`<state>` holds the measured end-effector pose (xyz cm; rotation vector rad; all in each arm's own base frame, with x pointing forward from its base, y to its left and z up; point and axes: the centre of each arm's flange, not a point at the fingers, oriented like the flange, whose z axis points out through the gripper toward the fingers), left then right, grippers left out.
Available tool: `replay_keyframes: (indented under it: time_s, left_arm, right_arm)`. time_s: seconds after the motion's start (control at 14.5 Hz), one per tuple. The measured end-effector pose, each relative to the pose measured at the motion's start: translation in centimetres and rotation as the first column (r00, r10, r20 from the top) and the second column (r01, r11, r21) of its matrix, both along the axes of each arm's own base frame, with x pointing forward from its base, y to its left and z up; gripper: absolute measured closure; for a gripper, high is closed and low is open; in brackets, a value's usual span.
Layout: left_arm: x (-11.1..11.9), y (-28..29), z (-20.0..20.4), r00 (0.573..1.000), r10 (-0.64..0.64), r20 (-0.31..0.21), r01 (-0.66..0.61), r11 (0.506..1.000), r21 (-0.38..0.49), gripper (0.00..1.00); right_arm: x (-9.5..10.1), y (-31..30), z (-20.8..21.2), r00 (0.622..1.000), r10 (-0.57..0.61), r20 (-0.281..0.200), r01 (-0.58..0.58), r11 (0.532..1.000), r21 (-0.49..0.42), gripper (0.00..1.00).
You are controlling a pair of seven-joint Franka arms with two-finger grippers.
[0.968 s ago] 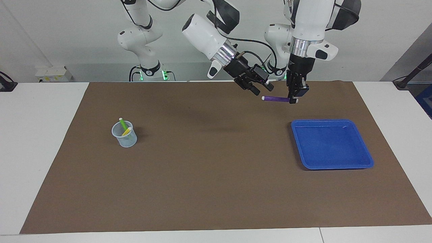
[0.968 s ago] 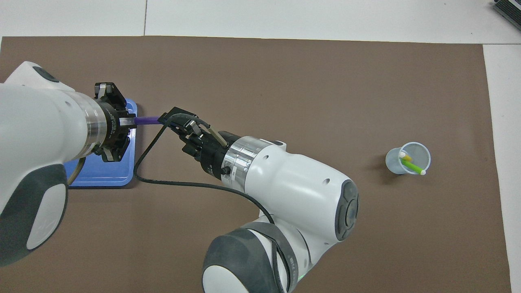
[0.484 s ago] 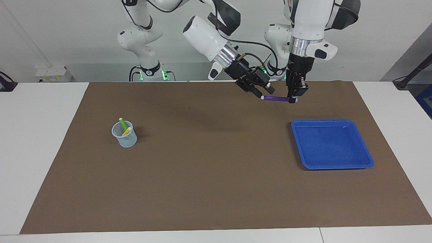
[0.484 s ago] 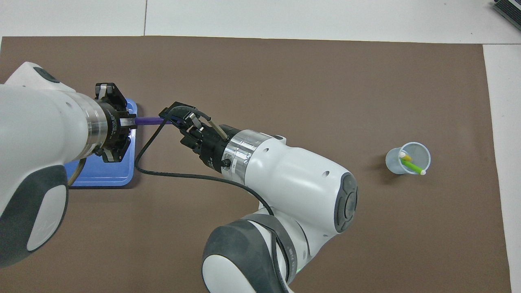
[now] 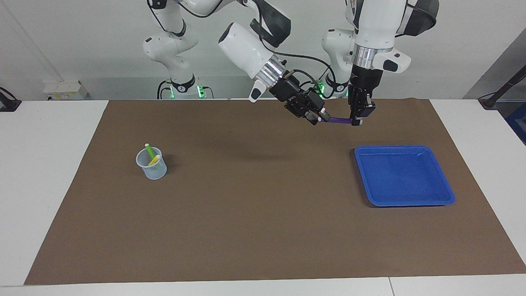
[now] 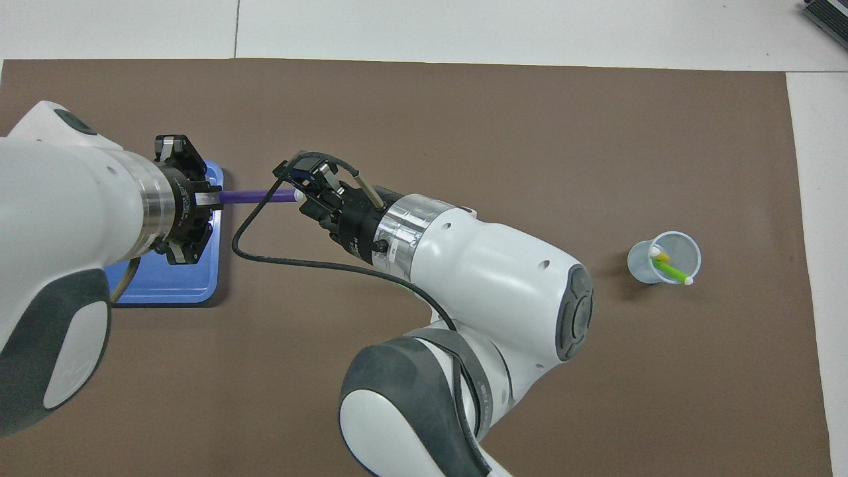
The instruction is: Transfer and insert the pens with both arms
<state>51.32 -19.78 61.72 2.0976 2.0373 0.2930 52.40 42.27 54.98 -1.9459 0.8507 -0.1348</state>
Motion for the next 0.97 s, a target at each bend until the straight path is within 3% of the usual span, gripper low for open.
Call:
replay_keyframes:
  time_s: [0.62, 0.76, 0.9, 0.97]
  left_arm:
    - [-0.18, 0.06, 0.35, 1.0, 0.013, 0.006, -0.013, 1.0, -0.006, 0.83]
    - [-0.18, 0.06, 0.34, 1.0, 0.014, 0.005, -0.014, 1.0, -0.006, 0.83]
    - [-0.18, 0.06, 0.34, 1.0, 0.015, 0.005, -0.015, 1.0, -0.006, 0.83]
    - [-0.18, 0.06, 0.34, 1.0, 0.016, 0.005, -0.016, 1.0, -0.007, 0.83]
  right_arm:
    - [-0.4, 0.5, 0.05, 1.0, 0.009, 0.001, -0.009, 1.0, 0.002, 0.4]
    - [-0.33, 0.4, 0.16, 1.0, 0.001, 0.008, -0.001, 1.0, 0.004, 0.59]
    - [-0.29, 0.34, 0.19, 1.0, -0.003, 0.011, 0.003, 1.0, 0.005, 0.61]
    - [-0.27, 0.32, 0.17, 1.0, -0.004, 0.011, 0.004, 1.0, 0.005, 0.68]
